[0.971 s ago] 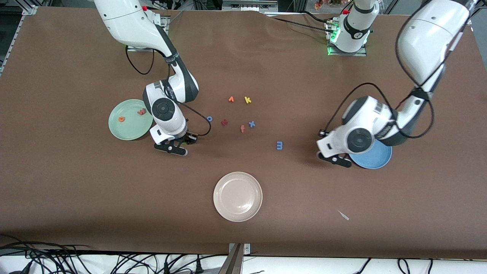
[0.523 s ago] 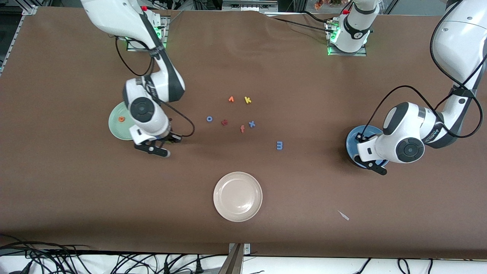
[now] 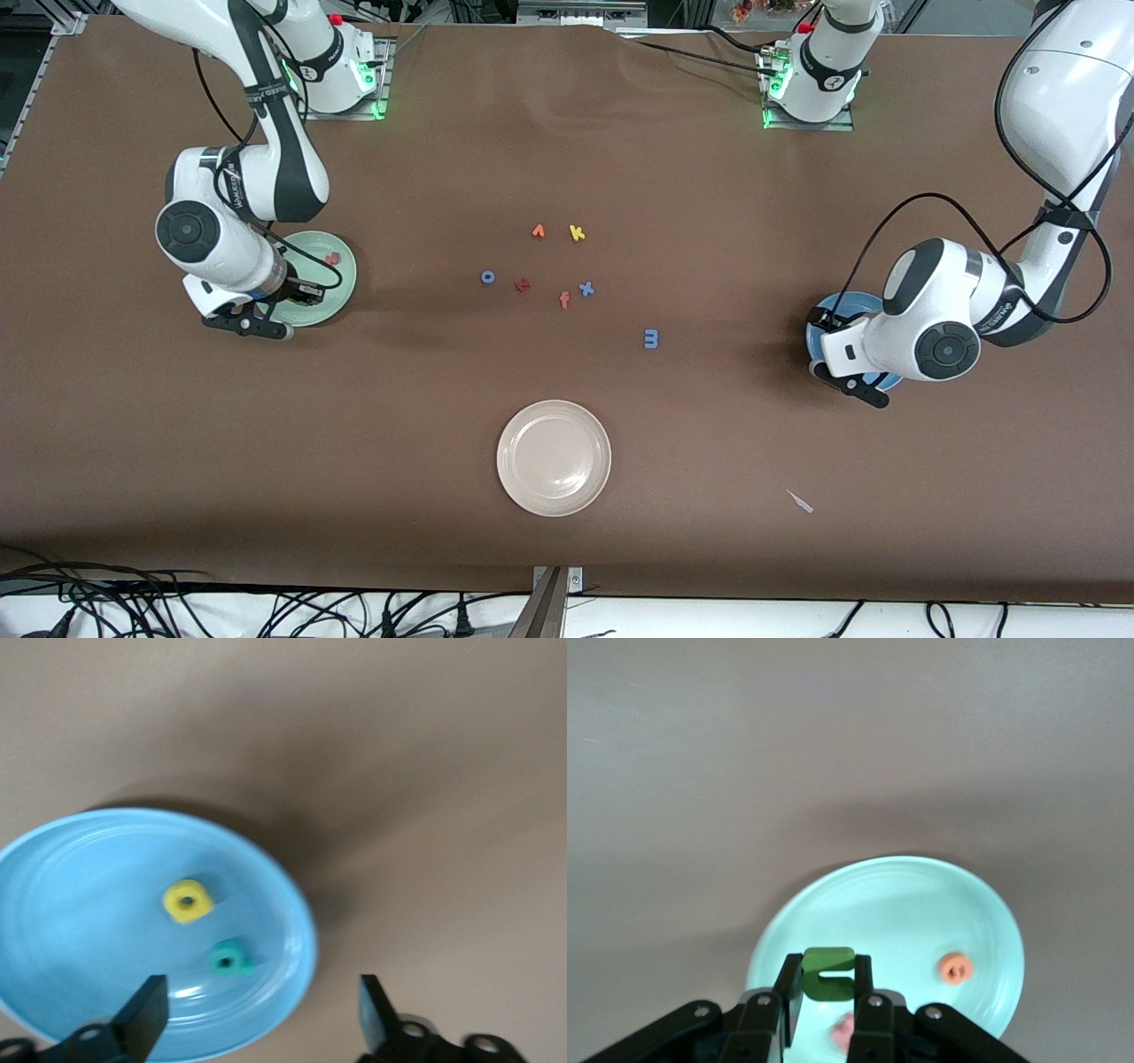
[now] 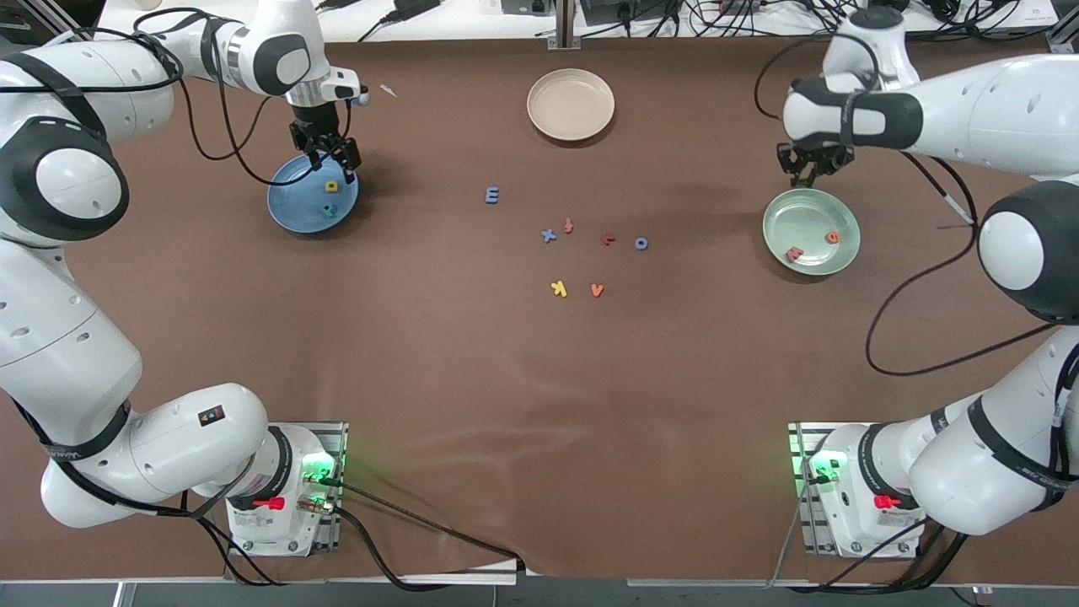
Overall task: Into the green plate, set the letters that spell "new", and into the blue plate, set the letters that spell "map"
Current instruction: 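Reach the left gripper to the blue E while the right gripper returns to rest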
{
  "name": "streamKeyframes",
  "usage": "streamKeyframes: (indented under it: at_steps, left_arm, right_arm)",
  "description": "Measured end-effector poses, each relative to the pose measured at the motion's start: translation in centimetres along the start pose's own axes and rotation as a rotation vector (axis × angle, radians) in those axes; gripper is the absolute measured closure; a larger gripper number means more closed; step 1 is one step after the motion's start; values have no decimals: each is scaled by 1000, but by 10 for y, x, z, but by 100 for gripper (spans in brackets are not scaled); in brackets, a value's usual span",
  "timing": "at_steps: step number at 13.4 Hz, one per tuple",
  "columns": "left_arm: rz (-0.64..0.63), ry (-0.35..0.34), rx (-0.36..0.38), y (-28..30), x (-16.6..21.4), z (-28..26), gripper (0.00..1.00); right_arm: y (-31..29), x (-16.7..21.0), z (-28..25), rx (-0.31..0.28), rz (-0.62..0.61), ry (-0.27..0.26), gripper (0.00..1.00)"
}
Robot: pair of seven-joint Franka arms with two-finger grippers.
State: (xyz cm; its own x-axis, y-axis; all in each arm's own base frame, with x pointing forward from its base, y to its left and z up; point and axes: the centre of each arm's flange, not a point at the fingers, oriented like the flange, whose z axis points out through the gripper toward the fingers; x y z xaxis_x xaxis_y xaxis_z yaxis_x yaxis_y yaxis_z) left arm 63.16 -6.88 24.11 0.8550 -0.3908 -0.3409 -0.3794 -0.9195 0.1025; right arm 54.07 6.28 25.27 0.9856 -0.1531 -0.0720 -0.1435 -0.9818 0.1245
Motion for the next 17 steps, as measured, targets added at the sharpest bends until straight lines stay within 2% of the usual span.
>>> streamKeyframes:
  at_steps: [2,4,6,10,12,15,17]
  left_arm:
    - [-69,53,-29,27,13,-9,0]
    - [-145,110,-42,66,28,-14,0]
    - [-207,148,-38,111,40,-17,0]
    - [-293,217,-48,197,55,-13,0]
    - [-314,238,-35,230,60,-1,0]
    - [-350,279,-18,257,70,22,0]
    - [-355,282,-14,260,73,31,0]
  right_arm:
    - [6,-18,28,-2,-7,15,74]
    - [6,-25,37,-5,-10,8,73]
    - [6,-25,37,-4,-10,11,59]
    - [3,-10,17,11,-14,59,18]
    - [-1,2,-3,12,-18,47,0]
    - [-11,28,-64,12,-36,0,0]
    - [-10,46,-116,20,-75,11,0]
